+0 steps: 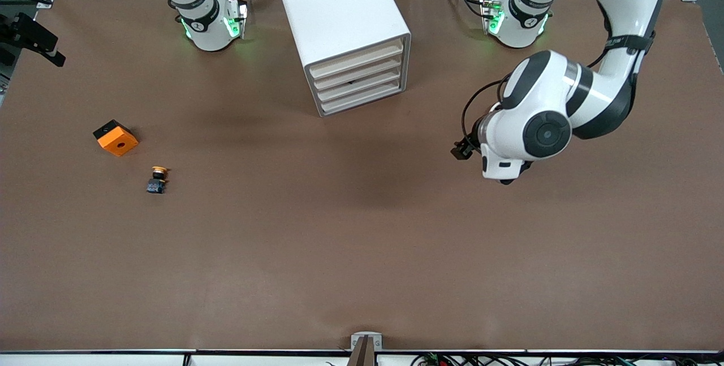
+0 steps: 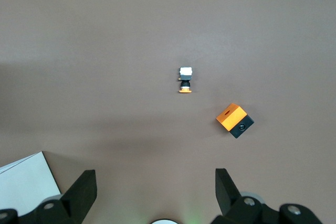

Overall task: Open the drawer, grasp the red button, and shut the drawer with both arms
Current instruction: 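Grasp the drawer front of the white cabinet with the left gripper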

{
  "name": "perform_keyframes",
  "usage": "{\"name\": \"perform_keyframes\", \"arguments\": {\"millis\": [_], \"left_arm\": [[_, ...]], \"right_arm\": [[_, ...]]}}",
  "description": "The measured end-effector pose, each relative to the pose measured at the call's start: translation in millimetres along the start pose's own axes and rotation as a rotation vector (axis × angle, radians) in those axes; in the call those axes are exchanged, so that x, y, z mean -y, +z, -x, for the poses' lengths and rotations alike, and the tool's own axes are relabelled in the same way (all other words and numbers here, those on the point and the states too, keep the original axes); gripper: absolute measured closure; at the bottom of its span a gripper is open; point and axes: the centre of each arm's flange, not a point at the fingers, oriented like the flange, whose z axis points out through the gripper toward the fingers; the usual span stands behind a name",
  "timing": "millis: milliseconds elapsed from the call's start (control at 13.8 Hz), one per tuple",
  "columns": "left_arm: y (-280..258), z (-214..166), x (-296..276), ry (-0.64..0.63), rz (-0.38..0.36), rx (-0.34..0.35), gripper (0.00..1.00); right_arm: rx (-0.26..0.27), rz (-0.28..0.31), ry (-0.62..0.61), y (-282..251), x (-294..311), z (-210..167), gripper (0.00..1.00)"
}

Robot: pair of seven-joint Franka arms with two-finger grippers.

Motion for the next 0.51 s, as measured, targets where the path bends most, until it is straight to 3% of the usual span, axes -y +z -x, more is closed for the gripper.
{"name": "perform_keyframes", "arguments": {"millis": [291,509], "left_arm": [[22,16,-27,-0.16,-0.018,0.077,0.0],[41,22,-42,-0.297,-0.045,0.187,0.0]], "right_arm": [[0.0,0.0,0.0,0,0,0,0.0],[0.0,0.0,0.0,0,0,0,0.0]]}}
